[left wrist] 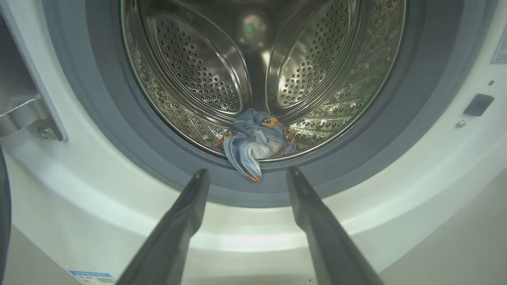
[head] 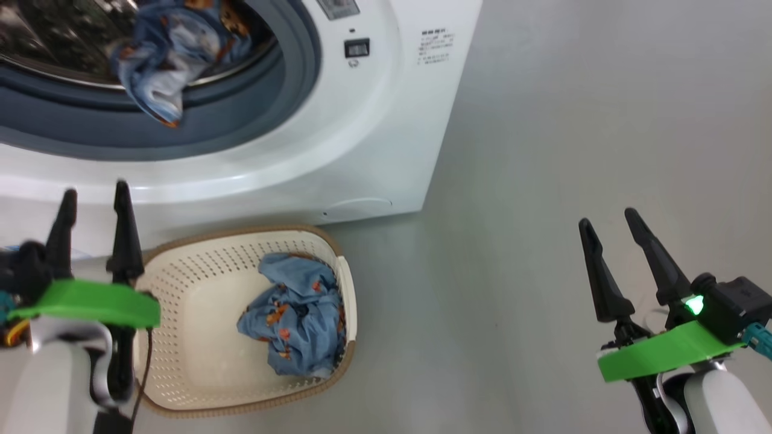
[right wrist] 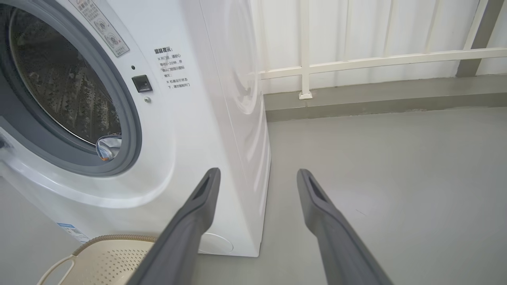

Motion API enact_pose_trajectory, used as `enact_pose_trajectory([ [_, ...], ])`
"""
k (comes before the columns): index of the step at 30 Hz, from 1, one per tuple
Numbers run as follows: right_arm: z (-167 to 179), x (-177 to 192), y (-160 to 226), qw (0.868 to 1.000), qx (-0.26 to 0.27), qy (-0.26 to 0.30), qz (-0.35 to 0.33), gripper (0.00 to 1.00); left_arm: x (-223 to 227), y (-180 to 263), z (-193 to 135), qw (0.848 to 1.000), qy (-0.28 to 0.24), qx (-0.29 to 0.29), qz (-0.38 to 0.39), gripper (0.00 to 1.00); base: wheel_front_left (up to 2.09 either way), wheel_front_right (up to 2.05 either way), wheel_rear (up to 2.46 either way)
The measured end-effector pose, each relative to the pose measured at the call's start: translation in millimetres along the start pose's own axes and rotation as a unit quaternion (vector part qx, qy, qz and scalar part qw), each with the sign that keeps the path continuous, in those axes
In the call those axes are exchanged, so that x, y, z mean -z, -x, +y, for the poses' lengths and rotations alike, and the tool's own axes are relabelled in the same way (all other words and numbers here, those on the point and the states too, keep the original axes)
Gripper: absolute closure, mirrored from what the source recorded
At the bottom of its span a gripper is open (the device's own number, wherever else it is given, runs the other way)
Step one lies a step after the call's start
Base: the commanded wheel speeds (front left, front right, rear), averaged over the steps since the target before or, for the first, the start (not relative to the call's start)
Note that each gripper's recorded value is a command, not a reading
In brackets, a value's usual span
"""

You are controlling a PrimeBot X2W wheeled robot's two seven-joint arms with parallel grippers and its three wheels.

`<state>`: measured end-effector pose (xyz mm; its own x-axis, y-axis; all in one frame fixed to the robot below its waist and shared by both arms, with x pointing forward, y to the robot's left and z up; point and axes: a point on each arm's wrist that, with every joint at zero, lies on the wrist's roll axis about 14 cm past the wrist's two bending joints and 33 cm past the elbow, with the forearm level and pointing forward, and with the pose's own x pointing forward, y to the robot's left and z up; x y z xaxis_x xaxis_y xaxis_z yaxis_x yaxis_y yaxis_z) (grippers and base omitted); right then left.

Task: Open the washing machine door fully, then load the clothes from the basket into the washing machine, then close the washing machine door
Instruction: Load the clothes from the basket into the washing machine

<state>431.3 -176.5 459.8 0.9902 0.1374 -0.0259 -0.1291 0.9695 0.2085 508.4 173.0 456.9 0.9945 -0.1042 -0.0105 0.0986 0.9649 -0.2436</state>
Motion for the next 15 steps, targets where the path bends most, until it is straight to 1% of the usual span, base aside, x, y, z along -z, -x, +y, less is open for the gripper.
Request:
enact_pose_trajectory([
  [8,5.8,-8.9,15.1,1.0,-0.006,0.001,-0.007,0.0,-8.5,36.5,4.7,1.0,0.004,-0.017,-0.005,0.0,0.0,0.0,0.0],
  [15,8.3,-15.0,29.9,1.0,-0.007,0.001,-0.012,0.0,-15.8,65.3,8.9,1.0,-0.002,-0.029,-0.011,0.0,0.0,0.0,0.0],
])
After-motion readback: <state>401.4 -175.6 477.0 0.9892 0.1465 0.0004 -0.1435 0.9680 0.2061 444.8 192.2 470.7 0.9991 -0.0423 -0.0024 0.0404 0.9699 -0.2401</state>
